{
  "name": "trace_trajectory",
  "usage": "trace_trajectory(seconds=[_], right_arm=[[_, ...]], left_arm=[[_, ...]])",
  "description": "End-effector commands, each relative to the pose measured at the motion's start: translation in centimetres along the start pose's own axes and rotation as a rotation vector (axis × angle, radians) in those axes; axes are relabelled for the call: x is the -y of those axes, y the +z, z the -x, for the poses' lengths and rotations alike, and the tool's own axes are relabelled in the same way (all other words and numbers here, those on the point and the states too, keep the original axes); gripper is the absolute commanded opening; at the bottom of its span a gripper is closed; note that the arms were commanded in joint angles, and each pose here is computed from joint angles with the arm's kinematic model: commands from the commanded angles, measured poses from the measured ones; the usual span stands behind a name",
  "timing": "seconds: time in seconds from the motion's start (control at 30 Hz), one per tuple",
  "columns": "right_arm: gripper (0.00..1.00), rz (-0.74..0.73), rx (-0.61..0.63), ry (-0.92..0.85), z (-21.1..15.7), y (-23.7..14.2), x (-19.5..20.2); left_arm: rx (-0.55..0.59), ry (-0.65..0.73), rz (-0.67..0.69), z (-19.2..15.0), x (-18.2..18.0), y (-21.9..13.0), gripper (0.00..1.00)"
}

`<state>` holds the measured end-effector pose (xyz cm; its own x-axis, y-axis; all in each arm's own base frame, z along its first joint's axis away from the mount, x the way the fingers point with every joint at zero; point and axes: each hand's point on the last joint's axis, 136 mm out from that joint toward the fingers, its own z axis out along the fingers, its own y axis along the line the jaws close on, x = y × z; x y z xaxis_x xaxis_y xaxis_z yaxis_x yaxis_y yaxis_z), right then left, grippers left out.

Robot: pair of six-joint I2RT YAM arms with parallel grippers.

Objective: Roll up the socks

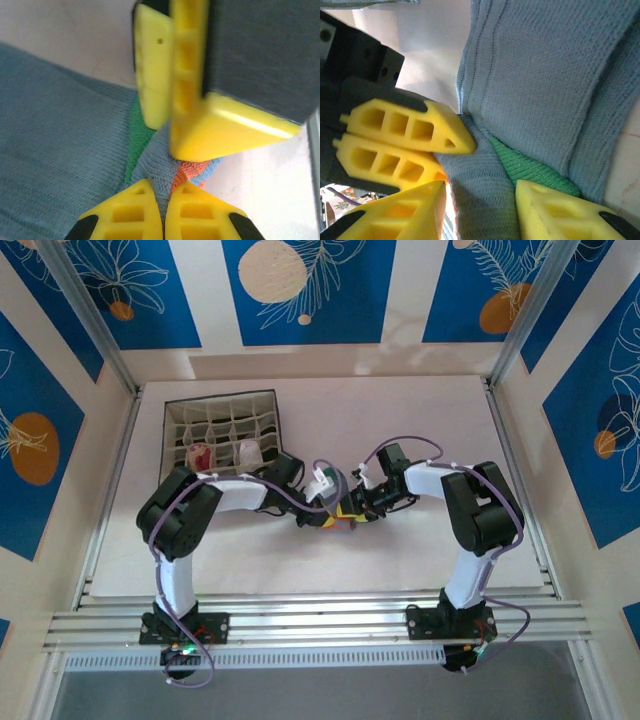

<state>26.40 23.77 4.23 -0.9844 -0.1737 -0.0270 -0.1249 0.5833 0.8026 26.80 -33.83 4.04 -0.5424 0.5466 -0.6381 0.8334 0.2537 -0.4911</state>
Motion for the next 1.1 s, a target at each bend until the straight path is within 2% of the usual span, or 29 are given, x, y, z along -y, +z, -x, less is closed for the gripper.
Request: trace_trajectory(seconds=[0.0, 0.17, 0.33, 0.43, 0.5, 0.6, 0.77, 0.83, 0.93, 1.07], right_arm=[[0.42, -0.012, -0.026, 0.039, -1.3, 0.5, 0.7], [0.39, -0.062, -0.024, 0.035, -1.3, 0.9, 1.3], [0.10, -0.182, -0.046, 0.115, -1.4, 1.1, 3.4], [0.03, -0.243, -0.084, 0.168, -1.8, 1.3, 4.6], [0.00, -0.278, -0.112, 0.193, -2.2, 1.2, 5.3], [0.00, -0.310, -0.147, 0.206, -2.5, 1.3, 5.7], [0.00, -0.329, -0.198, 0.226, -2.7, 1.7, 6.2], [0.00, -0.342, -0.208, 0.223, -2.7, 1.7, 6.1], [0.00, -0.348, -0.212, 0.220, -2.6, 1.6, 5.9], [0.00, -0.359, -0.222, 0.220, -2.6, 1.5, 5.9]], left_arm=[[-0.122, -0.296, 0.094, -4.9, -3.3, 0.1, 0.00], [-0.149, -0.358, 0.085, -5.6, -3.6, 0.5, 0.00], [-0.168, -0.355, 0.125, -6.0, -4.1, 0.3, 0.00], [-0.137, -0.294, 0.120, -5.2, -3.7, -0.1, 0.02], [-0.079, -0.212, 0.110, -3.9, -3.1, -0.7, 0.13], [0.038, -0.054, 0.095, -1.4, -1.5, -2.0, 0.22], [0.137, 0.192, 0.126, 1.3, 0.4, -4.3, 0.27], [0.151, 0.281, 0.181, 1.9, 0.7, -5.0, 0.27], [0.149, 0.484, 0.295, 2.4, 1.8, -5.6, 0.28], [0.082, 0.788, 0.431, 1.9, 3.4, -4.8, 0.33]])
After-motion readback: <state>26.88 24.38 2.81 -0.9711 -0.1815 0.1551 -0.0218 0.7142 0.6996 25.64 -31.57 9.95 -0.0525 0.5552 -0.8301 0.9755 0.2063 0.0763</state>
